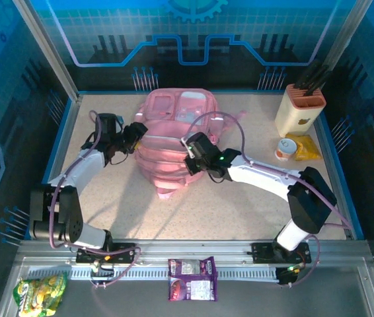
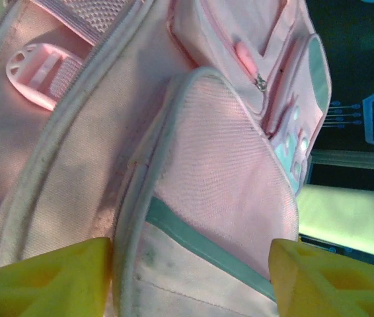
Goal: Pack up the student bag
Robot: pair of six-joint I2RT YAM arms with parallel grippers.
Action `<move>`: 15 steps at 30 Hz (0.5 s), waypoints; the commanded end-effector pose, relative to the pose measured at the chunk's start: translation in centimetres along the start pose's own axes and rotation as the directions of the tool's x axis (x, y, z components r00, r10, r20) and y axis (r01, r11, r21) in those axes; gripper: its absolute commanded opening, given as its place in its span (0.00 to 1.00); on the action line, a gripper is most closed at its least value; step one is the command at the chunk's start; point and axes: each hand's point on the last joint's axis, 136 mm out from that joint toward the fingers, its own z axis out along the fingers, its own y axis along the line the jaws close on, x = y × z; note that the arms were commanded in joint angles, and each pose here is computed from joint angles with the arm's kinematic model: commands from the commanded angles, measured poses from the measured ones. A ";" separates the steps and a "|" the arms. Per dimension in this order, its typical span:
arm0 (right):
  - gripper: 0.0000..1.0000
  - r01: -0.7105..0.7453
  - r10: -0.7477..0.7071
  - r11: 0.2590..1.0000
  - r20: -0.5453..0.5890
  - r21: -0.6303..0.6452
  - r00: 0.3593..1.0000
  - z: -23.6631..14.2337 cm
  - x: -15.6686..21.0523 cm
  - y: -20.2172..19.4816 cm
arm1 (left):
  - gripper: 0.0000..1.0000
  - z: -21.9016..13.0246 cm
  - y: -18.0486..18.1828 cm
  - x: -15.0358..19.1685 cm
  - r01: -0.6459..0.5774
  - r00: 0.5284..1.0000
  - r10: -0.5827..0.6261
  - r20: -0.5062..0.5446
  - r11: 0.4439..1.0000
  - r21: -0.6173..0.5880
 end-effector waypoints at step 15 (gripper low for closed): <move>0.00 -0.002 0.000 0.999 -0.052 -0.037 0.999 1.2 1.4 1.4 | 0.60 1.4 -3.9 9.6 0.266 0.961 -0.275 0.018 0.944 0.194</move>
